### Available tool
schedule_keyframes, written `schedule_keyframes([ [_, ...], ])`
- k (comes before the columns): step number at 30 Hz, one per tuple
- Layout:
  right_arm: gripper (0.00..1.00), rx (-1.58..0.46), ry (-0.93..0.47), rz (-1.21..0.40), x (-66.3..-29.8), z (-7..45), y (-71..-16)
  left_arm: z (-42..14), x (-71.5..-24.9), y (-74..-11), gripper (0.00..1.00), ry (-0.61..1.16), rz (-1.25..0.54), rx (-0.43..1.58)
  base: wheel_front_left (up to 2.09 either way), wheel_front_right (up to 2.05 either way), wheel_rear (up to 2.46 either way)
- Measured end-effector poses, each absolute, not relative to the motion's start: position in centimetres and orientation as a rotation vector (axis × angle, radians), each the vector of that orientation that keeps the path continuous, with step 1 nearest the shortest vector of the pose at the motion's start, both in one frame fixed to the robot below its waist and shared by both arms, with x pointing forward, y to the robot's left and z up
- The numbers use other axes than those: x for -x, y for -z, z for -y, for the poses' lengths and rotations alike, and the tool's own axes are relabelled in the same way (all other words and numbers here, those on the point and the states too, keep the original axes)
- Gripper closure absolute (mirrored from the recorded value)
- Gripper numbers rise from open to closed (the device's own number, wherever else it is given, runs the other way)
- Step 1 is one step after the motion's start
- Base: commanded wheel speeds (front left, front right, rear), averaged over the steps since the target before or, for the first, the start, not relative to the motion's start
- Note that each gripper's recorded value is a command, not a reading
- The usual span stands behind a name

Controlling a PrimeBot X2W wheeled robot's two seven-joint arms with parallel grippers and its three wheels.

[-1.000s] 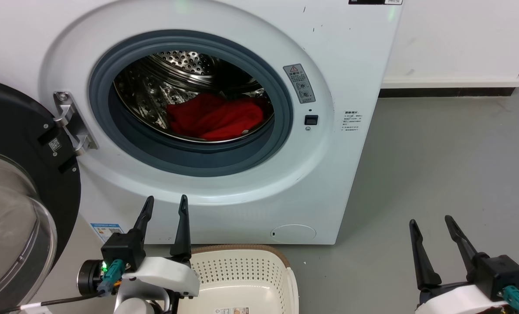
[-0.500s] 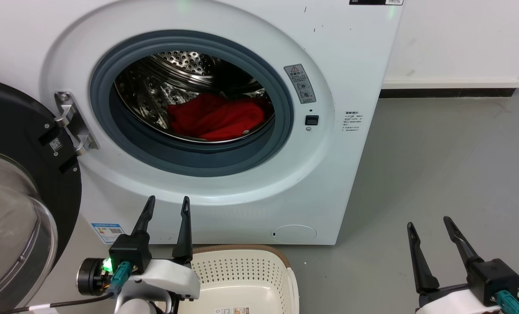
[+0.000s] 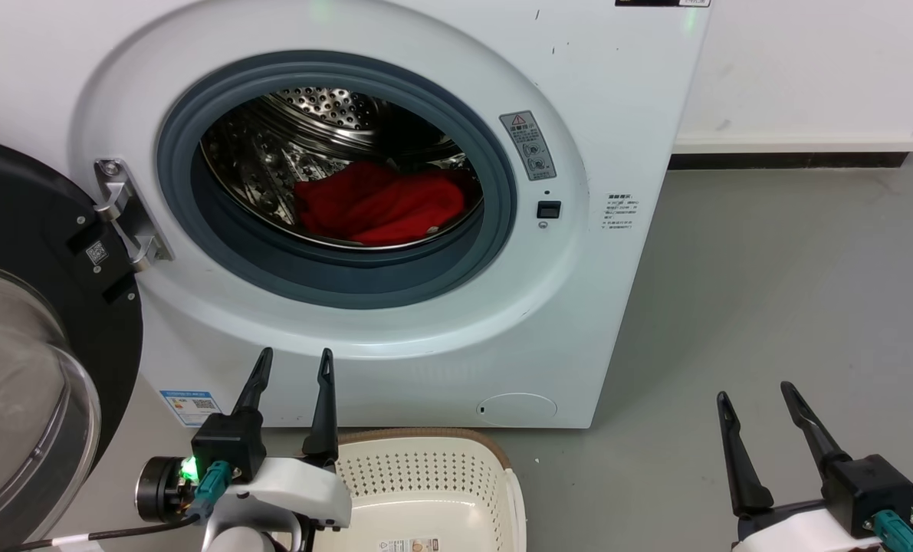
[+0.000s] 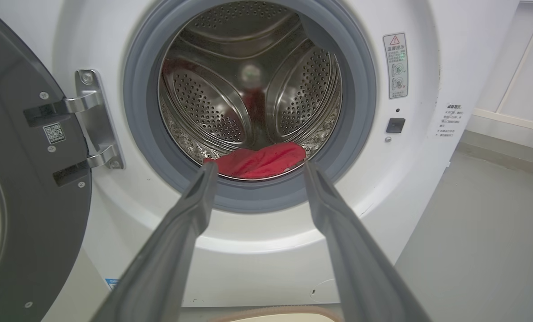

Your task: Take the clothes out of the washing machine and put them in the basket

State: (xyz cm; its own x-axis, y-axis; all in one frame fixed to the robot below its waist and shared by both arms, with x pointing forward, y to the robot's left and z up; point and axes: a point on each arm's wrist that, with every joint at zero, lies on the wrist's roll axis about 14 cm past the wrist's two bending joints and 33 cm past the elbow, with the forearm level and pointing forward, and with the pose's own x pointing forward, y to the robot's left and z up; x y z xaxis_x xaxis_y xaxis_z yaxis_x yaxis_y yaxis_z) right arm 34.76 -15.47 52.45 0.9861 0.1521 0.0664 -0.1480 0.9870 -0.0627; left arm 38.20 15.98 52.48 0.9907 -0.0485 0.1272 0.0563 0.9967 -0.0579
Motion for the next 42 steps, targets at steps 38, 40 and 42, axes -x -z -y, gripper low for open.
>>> schedule_keyframes([
  [38,0.00,0.059,-0.108,-0.031,-45.0,17.5,-45.5,-13.8,-65.1,-38.9,0.00,0.118,-0.164,0.025,0.00,0.00,0.00],
  [40,0.00,0.059,-0.096,-0.044,-44.9,18.0,-44.9,-13.3,-66.7,-38.3,0.00,0.130,-0.189,0.026,0.00,0.00,0.00],
  [42,0.00,0.052,-0.086,-0.055,-44.9,18.4,-44.4,-13.0,-68.3,-37.8,0.00,0.134,-0.217,0.018,0.00,0.00,0.00],
])
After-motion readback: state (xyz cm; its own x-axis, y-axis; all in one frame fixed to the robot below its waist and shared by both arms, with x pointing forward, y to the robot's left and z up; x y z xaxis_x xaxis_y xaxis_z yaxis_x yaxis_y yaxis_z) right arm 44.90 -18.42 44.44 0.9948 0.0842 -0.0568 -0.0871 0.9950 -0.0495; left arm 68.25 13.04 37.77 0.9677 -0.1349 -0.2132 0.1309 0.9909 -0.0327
